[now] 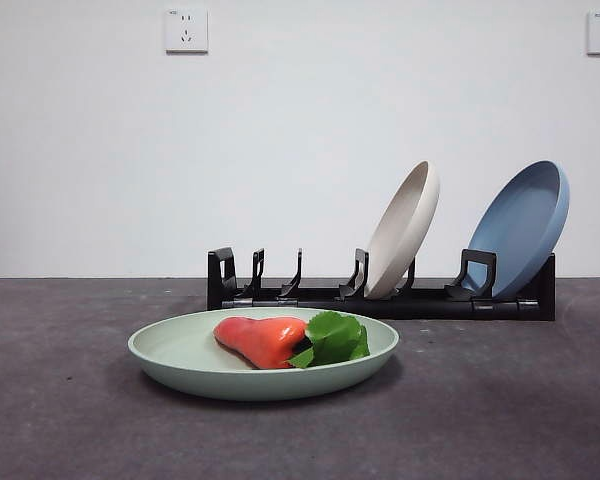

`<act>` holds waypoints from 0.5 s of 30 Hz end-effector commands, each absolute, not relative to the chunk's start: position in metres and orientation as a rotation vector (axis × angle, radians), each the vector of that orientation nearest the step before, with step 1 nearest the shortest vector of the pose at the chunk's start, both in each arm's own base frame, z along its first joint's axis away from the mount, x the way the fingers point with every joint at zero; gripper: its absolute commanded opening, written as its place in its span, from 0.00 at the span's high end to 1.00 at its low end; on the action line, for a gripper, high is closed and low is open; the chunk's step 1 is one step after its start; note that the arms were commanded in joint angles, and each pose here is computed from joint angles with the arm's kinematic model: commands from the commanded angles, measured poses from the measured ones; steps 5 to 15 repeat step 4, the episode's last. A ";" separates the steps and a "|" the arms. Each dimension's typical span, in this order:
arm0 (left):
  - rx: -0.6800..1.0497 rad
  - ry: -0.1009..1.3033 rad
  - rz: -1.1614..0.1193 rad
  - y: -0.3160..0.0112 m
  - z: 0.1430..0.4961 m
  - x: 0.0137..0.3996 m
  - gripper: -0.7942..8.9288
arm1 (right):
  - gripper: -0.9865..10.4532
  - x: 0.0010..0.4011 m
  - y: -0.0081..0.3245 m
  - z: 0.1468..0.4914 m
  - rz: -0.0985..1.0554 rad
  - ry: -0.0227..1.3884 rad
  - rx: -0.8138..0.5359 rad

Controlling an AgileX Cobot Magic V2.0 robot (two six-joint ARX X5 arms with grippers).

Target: Take the green plate from the plate rack,put the plate on the table,take the carrot from the table,put the carrot in the plate

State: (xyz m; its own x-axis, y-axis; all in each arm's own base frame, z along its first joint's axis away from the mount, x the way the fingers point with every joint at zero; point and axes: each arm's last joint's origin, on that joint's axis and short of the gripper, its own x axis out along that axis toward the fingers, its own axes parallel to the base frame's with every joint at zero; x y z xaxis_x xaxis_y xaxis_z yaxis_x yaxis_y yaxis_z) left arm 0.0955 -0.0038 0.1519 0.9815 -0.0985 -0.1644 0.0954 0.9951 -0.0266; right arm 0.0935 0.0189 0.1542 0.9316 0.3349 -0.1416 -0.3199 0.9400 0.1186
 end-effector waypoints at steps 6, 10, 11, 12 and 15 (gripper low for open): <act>-0.029 0.173 -0.091 -0.003 0.148 0.096 0.92 | 0.91 0.094 0.019 0.149 0.332 0.180 0.103; -0.029 0.173 -0.091 -0.003 0.148 0.096 0.92 | 0.91 0.094 0.019 0.149 0.332 0.180 0.103; -0.029 0.173 -0.091 -0.003 0.148 0.096 0.92 | 0.91 0.094 0.019 0.149 0.332 0.180 0.103; -0.029 0.173 -0.091 -0.003 0.148 0.096 0.92 | 0.91 0.094 0.019 0.149 0.332 0.180 0.103; -0.029 0.173 -0.091 -0.003 0.148 0.096 0.92 | 0.91 0.094 0.019 0.149 0.332 0.180 0.103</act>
